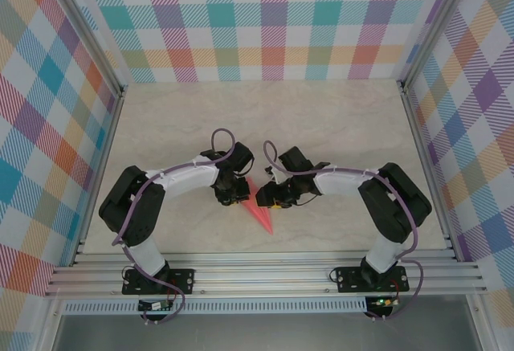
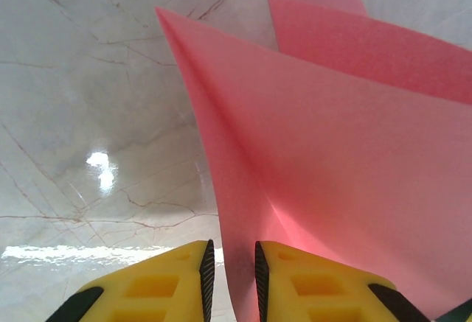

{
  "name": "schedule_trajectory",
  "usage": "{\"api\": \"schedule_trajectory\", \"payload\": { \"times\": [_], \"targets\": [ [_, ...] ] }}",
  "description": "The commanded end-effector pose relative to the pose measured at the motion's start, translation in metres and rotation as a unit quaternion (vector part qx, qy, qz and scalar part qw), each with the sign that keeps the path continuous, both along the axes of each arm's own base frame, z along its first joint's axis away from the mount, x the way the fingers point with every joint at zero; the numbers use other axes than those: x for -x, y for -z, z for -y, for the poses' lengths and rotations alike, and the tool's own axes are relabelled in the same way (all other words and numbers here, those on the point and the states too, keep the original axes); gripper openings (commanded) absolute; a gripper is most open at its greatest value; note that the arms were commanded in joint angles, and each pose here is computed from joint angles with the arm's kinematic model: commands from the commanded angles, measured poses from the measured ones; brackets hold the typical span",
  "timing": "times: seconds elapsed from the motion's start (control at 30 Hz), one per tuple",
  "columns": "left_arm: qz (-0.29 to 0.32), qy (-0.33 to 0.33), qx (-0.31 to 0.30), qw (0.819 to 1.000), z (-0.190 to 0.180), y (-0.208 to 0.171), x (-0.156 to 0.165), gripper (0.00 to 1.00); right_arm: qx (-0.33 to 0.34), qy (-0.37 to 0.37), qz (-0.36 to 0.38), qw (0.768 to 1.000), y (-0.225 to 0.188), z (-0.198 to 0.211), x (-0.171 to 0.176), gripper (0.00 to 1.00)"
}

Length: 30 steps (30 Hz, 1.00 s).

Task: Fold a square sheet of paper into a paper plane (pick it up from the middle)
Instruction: Move a paper plane to the center of the table.

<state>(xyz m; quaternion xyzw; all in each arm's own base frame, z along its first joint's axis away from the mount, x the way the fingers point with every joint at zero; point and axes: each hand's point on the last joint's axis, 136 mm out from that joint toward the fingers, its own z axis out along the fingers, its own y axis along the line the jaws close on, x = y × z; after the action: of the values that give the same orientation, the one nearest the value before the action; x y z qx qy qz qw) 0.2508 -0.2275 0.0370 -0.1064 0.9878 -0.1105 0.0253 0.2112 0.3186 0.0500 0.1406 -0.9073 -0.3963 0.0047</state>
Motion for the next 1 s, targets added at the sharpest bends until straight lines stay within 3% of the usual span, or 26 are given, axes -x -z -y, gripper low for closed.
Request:
{"api": "schedule_trajectory", "payload": {
  "times": [0.0, 0.33, 0.6, 0.83, 0.97],
  "targets": [
    [0.009, -0.007, 0.004, 1.000, -0.004, -0.006, 0.001, 0.23, 0.000, -0.026, 0.008, 1.000, -0.002, -0.007, 0.004, 0.50],
    [0.016, -0.009, 0.012, 1.000, -0.004, -0.008, 0.001, 0.23, 0.045, -0.030, 0.013, 0.998, 0.015, -0.007, 0.007, 0.45],
    [0.036, -0.011, 0.037, 0.999, -0.001, -0.020, 0.001, 0.23, 0.091, -0.043, 0.016, 0.995, 0.030, -0.007, 0.010, 0.34],
    [0.106, -0.031, 0.036, 0.993, -0.019, -0.055, -0.003, 0.23, 0.125, -0.026, 0.067, 0.990, 0.009, -0.002, -0.001, 0.04],
    [0.169, -0.057, 0.022, 0.984, -0.044, -0.084, -0.006, 0.25, 0.199, 0.032, 0.131, 0.971, -0.015, 0.022, -0.030, 0.00]
  ]
}}
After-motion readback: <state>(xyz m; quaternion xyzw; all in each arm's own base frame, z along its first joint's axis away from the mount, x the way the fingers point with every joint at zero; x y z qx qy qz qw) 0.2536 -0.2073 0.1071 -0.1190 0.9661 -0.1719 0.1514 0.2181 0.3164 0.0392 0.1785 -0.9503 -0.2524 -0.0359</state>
